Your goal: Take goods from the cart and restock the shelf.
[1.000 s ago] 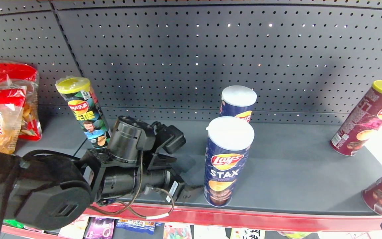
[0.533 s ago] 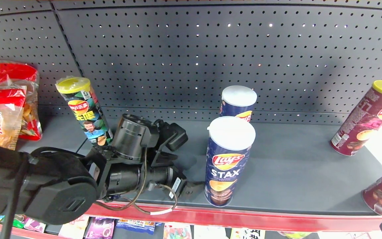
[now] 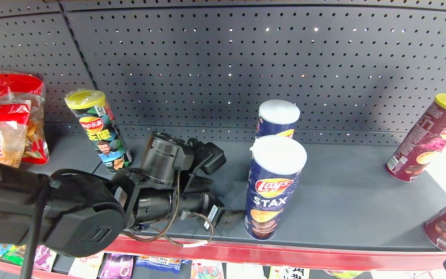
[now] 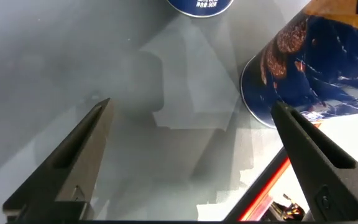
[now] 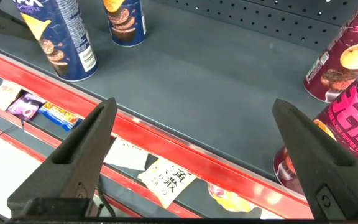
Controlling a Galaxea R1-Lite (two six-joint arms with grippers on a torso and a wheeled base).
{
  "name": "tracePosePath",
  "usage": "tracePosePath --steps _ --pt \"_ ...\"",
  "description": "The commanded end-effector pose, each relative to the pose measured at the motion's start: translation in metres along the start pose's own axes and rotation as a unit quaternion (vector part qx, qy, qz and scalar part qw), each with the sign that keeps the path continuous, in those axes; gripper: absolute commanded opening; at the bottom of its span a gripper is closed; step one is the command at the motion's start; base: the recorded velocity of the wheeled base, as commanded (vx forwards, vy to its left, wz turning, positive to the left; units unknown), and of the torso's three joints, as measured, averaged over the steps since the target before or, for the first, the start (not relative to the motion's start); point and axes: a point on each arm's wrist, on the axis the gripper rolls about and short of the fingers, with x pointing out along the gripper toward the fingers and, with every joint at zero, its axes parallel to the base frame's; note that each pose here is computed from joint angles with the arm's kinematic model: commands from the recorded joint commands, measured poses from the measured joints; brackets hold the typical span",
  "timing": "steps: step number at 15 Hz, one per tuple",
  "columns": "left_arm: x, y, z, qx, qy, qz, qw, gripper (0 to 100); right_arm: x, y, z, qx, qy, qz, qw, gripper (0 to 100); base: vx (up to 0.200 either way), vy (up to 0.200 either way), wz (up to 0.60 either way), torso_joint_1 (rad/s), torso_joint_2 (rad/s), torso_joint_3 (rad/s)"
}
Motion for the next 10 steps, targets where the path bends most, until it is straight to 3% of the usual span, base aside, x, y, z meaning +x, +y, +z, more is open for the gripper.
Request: tracePosePath --steps 1,5,7,10 --pt "0.001 0.0 0.001 0.0 -0.002 0.0 1.0 100 0.001 0.0 0.0 0.003 0.002 0.0 1.0 100 0.0 0.0 0.0 0.0 0.0 0.0" --pt "-0.004 0.001 0.001 -0.003 -0.004 0.011 0.9999 100 0.001 0.0 -0.004 0.005 0.008 0.002 1.0 100 0.0 0.0 0.0 0.0 0.0 0.0" --pt "-0.031 0.011 0.005 -0.013 -0.024 0.071 0.9971 100 0.002 0.001 -0.008 0.005 0.016 0.0 1.0 100 0.0 0.0 0.0 0.0 0.0 0.0" --pt "-0.106 0.023 -0.005 -0.032 -0.069 0.172 0.9823 100 0.001 -0.001 -0.012 0.004 0.024 -0.048 0.999 100 0.0 0.0 0.0 0.0 0.0 0.0"
